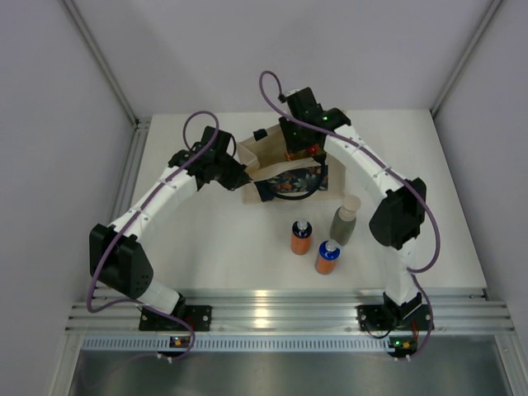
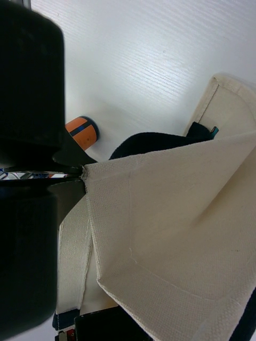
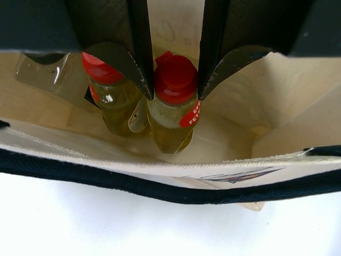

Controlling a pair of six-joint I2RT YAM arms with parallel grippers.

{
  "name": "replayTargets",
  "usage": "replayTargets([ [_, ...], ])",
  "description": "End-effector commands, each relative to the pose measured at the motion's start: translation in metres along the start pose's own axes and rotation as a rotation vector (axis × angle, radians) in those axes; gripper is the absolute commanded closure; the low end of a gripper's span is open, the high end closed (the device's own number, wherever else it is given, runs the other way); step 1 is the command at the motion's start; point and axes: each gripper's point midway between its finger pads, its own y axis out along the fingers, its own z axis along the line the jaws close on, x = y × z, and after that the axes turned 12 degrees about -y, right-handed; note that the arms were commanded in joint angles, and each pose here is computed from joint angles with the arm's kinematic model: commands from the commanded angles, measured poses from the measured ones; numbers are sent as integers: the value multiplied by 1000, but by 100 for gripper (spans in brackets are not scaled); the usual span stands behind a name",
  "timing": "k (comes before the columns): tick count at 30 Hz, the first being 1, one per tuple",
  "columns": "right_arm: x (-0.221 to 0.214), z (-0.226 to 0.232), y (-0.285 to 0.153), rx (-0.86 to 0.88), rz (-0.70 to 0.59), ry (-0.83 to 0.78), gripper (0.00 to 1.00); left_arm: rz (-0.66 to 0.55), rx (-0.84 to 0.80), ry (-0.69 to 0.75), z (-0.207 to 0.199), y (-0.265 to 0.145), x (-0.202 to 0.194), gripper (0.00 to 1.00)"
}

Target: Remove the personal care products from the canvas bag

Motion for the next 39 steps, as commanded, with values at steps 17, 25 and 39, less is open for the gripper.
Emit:
replayTargets([
  [17,92,-23,-141,-48,-361,9,100,92,18,9,3,1,-18,100],
  [25,98,-29,-181,-59,-412,-4,100,93,15,8,0,2,-18,100],
  [39,109,-42,-243,-87,-522,18,100,93,32,5,7,4,-19,100],
])
